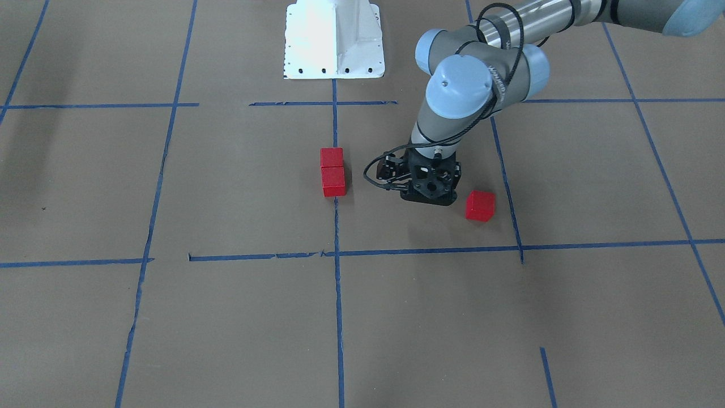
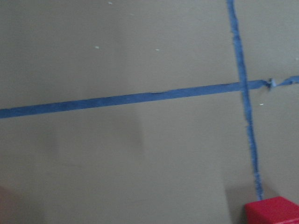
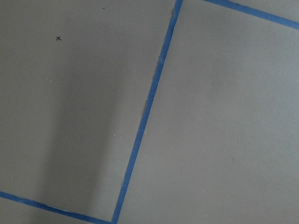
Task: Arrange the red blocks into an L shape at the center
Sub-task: 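Move the left gripper up and over to the last red cube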
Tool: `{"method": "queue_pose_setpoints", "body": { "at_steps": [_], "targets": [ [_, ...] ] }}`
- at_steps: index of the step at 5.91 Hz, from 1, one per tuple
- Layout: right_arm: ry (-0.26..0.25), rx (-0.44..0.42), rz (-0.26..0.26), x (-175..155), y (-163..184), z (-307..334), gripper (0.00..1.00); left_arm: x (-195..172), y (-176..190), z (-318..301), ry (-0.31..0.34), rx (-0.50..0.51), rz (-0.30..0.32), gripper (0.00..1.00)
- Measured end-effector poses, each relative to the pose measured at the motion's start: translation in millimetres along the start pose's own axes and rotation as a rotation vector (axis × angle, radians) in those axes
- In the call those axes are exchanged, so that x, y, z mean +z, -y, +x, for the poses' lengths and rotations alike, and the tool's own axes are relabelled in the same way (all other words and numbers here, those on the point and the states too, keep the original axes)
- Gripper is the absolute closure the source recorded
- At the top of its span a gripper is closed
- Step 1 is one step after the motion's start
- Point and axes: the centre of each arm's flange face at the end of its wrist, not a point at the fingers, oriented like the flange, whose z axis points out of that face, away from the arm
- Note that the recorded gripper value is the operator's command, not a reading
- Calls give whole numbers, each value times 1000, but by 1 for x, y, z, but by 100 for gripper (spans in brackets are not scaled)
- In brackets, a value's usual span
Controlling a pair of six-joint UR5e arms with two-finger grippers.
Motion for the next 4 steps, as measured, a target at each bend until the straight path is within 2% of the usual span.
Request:
{"method": "queue_pose_setpoints", "body": {
  "at_steps": [2, 4],
  "targets": [
    [0, 0, 0, 0, 0, 0, 0, 5, 1, -55, 42, -1, 7, 0],
    [0, -1, 1, 0, 1, 0, 0, 14, -1, -79, 65, 78, -1, 0]
  ]
}}
